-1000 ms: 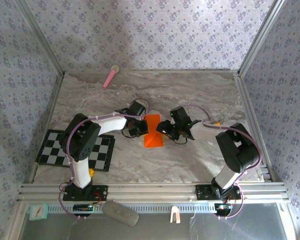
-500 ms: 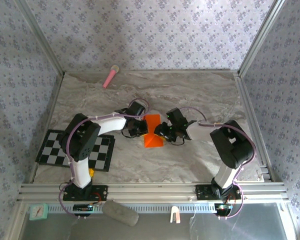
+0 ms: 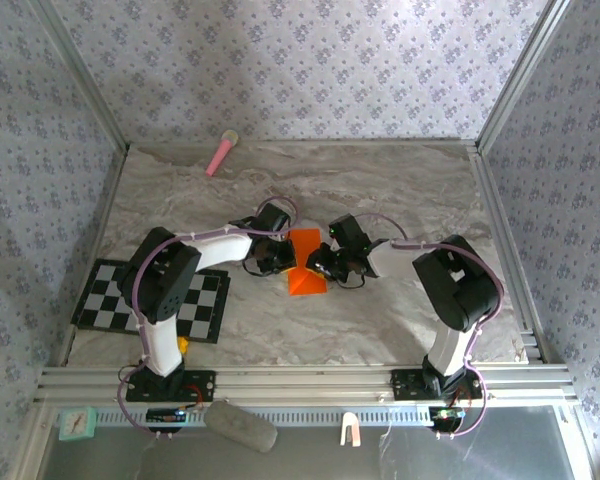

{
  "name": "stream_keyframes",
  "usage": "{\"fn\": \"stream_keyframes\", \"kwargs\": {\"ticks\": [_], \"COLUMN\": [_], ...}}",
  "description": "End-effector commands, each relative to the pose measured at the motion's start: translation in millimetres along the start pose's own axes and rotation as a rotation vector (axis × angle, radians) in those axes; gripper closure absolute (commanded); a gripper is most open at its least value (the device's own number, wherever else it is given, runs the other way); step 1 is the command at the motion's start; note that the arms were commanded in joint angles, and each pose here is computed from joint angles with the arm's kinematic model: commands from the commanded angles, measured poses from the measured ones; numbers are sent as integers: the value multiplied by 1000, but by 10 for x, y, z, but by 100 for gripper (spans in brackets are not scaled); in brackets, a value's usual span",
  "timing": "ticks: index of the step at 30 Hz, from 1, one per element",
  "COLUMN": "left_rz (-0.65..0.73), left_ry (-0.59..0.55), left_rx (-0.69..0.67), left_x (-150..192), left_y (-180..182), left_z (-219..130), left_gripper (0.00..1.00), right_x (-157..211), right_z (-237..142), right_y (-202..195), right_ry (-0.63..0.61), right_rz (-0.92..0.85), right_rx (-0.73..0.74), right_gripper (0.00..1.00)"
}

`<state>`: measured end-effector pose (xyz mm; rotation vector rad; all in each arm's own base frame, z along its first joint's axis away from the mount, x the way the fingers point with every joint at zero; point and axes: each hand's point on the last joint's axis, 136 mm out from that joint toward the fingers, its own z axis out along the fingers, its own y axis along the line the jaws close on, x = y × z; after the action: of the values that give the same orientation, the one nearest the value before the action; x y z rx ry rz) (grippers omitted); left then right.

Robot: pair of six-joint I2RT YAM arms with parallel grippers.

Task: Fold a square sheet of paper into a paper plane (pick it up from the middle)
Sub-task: Fold the triangle a second time at the center of the table.

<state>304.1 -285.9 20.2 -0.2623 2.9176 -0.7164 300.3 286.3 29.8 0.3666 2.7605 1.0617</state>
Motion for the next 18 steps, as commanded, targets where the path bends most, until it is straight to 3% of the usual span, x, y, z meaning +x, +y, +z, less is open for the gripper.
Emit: {"fn": "stream_keyframes", "kwargs": {"ticks": [1,9,18], "left_rz": [-32,-39,-39], "left_ry": [32,27,27], "left_rx": [-89,-91,-84], "left_x": [121,118,115], "left_y": [281,290,268], "left_z": [83,75,67], "left_gripper": [91,90,90], "right_x": [1,-14,22], "right_z": [15,-47,64], "right_y": [35,-82,151], "right_ry": [13,-27,28], "right_rz": [21,64,58], "right_rx": [-2,29,-100], "right_gripper": [75,73,77]}}
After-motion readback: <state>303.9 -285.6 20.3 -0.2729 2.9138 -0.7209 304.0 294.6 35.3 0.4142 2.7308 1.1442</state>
